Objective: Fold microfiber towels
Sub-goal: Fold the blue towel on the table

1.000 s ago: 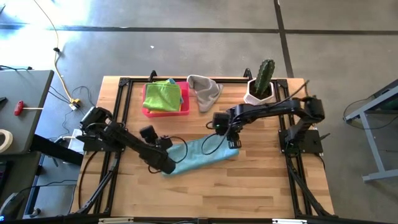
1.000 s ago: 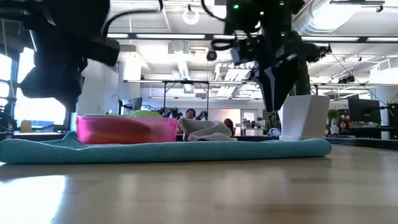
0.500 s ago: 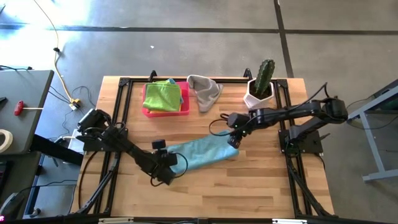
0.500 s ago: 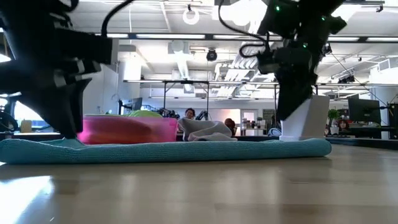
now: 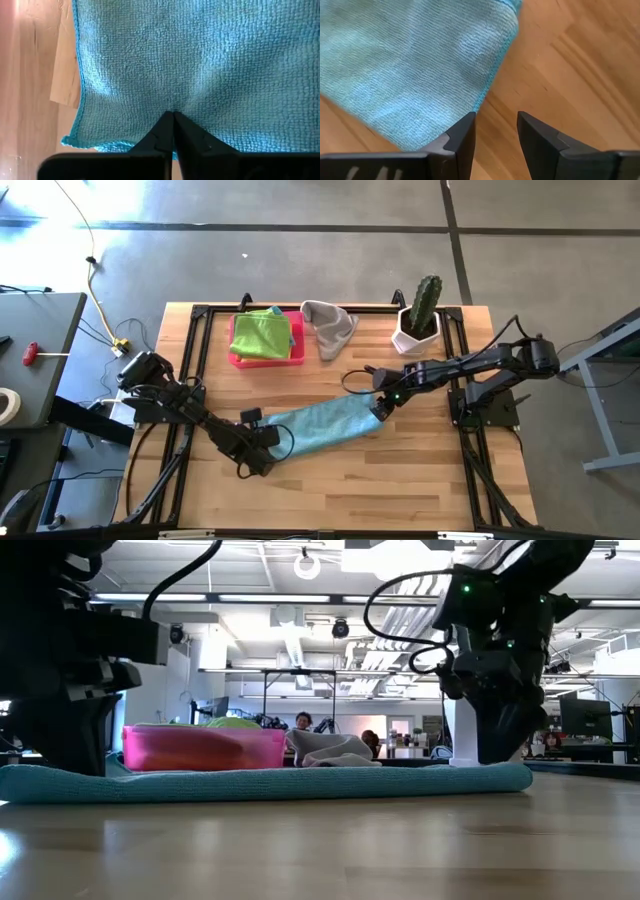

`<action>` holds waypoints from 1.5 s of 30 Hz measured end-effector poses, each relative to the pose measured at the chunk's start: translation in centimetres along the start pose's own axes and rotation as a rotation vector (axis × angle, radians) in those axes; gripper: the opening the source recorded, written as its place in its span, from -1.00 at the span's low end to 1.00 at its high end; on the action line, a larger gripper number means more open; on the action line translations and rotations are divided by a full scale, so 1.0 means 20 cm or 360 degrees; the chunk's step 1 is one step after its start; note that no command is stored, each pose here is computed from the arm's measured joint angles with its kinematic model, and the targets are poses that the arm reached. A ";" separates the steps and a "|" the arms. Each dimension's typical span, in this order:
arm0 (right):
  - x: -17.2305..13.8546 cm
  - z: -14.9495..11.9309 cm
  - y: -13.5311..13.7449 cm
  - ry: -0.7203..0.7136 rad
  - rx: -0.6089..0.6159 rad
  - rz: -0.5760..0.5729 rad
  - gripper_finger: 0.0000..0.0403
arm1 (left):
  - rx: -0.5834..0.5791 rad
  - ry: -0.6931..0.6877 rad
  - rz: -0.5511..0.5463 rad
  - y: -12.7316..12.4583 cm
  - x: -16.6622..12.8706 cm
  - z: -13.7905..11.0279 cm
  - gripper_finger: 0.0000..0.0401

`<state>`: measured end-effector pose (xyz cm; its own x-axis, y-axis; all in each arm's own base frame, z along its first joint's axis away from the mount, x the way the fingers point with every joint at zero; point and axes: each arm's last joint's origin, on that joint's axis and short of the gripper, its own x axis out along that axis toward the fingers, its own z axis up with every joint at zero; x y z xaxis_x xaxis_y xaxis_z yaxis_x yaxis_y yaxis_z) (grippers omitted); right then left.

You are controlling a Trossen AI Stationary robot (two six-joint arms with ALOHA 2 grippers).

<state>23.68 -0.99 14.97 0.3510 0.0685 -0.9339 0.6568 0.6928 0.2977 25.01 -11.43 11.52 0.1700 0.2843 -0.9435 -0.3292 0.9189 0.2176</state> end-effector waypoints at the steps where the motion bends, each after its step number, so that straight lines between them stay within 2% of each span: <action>1: 0.01 0.00 0.00 -0.0003 0.0012 0.0007 -0.31 | 0.0002 -0.0004 -0.0004 -0.01 0.00 -0.01 -0.99; 3: 0.01 0.00 0.00 -0.0019 0.0014 0.0030 -0.29 | 0.0015 -0.0017 -0.0029 -0.03 -0.01 -0.01 -0.99; 9: 0.00 0.05 0.03 -0.0140 0.0015 0.0182 -0.11 | -0.0029 -0.0099 -0.0306 -0.14 -0.05 0.02 -1.00; 11: 0.01 0.05 0.02 -0.0136 0.0058 0.0172 -0.03 | -0.0039 -0.0131 -0.0409 -0.17 -0.06 0.02 -1.00; 14: 0.01 0.05 0.01 -0.0115 0.0117 0.0122 0.06 | -0.0040 -0.0158 -0.0471 -0.20 -0.06 0.03 -1.00; 22: 0.12 0.06 0.00 -0.0043 0.0165 0.0054 0.09 | -0.0023 -0.0177 -0.0434 -0.19 -0.06 0.02 -1.00; 28: 0.15 0.07 0.02 -0.0015 0.0159 0.0102 0.09 | -0.0015 -0.0188 -0.0418 -0.19 -0.06 0.02 -1.00; 33: 0.15 0.07 0.07 -0.0044 0.0067 0.0154 0.09 | -0.0009 -0.0205 -0.0399 -0.19 -0.06 0.02 -1.00; 39: 0.15 0.06 0.11 -0.0061 -0.0011 0.0190 -0.05 | 0.0015 -0.0213 -0.0390 -0.19 -0.06 0.03 -1.00; 45: 0.15 0.04 0.13 -0.0015 -0.0049 0.0260 -0.40 | 0.0016 -0.0218 -0.0371 -0.19 -0.06 0.02 -1.00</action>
<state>27.09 0.43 13.10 0.4577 0.1757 -0.8716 0.5695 0.6948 0.4391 26.49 -15.05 11.94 0.3645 0.0985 -0.9260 -0.2574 0.9663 0.0014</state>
